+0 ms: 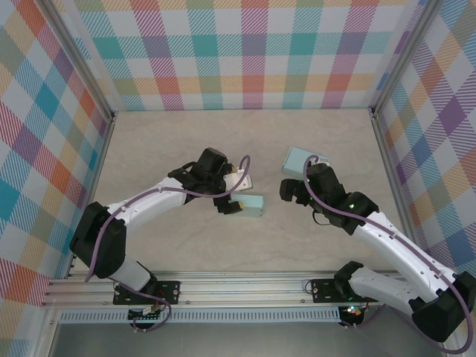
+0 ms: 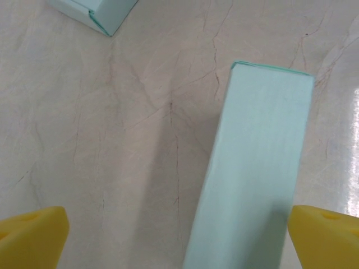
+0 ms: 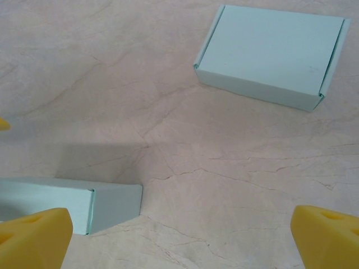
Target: Fold the paper box
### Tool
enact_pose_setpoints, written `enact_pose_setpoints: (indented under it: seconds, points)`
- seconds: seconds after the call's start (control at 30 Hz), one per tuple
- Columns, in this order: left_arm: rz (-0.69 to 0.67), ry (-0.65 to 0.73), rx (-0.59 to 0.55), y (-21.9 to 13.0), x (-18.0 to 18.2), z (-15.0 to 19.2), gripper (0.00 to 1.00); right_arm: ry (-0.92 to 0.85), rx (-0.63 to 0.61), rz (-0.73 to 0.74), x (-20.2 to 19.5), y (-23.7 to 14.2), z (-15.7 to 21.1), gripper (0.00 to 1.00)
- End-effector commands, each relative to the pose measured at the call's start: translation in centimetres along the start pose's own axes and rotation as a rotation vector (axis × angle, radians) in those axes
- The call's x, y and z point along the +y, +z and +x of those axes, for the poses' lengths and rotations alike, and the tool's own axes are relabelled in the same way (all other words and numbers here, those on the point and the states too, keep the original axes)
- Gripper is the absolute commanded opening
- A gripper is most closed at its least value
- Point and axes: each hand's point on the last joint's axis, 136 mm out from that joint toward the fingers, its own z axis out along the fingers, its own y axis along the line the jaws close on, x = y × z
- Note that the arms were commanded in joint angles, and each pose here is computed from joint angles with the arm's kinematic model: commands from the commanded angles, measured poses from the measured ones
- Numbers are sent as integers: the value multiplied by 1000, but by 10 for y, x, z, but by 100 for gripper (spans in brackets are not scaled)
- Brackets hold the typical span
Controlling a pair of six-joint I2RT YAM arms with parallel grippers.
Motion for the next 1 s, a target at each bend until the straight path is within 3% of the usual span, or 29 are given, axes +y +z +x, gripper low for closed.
enact_pose_setpoints:
  seconds: [0.0,0.13,0.37,0.7,0.8,0.97]
  points:
    - [9,12,-111,-33,8,-29,100,0,5,17,-3,2,0,100]
    - [42,12,-133,-40,3,-33,100,-2,9,20,-3,4,1,100]
    - [65,1,33,-9,2,6,100,-4,-1,13,-4,-1,-1,100]
    - [121,13,119,20,-11,23,100,7,-2,25,-8,0,-2,100]
    - [83,45,164,29,-9,30,89,25,-13,28,-11,-1,-3,100]
    - [16,88,180,35,-2,33,54,58,-35,34,-18,-4,-5,100]
